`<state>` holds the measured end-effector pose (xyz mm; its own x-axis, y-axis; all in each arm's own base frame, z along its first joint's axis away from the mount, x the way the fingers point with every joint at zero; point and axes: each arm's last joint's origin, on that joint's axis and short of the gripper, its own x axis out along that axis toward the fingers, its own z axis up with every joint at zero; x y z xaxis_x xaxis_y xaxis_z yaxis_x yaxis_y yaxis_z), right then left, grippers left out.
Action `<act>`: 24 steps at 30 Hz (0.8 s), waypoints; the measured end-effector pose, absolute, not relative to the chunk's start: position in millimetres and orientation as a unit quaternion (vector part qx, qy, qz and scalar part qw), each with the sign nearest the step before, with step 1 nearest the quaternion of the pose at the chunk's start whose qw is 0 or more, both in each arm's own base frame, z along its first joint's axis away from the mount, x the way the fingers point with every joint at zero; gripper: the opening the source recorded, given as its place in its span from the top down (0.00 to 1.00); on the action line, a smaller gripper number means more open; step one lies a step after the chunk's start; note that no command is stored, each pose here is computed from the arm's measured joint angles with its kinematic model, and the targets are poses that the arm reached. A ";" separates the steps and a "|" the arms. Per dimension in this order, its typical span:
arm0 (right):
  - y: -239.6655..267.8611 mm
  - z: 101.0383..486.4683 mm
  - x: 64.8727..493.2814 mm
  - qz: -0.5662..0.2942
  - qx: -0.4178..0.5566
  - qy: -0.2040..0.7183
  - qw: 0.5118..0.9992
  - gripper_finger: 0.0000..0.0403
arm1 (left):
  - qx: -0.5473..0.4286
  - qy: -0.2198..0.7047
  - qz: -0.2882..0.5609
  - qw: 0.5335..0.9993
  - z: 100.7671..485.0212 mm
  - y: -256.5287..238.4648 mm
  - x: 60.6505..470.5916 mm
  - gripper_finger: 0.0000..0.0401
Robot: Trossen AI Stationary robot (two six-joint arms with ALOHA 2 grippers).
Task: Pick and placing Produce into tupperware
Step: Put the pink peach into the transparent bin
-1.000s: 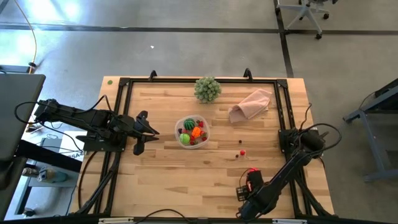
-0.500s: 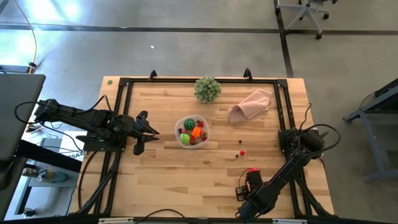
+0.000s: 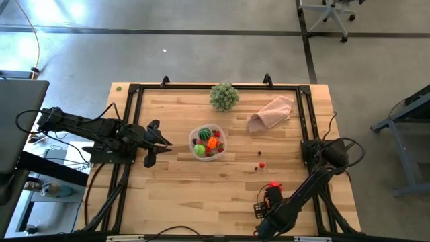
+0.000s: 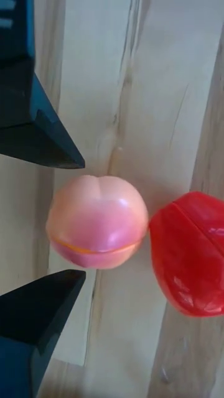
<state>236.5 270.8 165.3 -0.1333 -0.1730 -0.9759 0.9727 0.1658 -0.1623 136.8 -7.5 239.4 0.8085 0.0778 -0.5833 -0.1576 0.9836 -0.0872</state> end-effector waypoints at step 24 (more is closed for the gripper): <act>271.7 157.7 239.9 -0.528 0.372 0.532 0.547 0.32 | -0.066 0.303 0.062 0.949 239.5 -7.4 136.7 0.75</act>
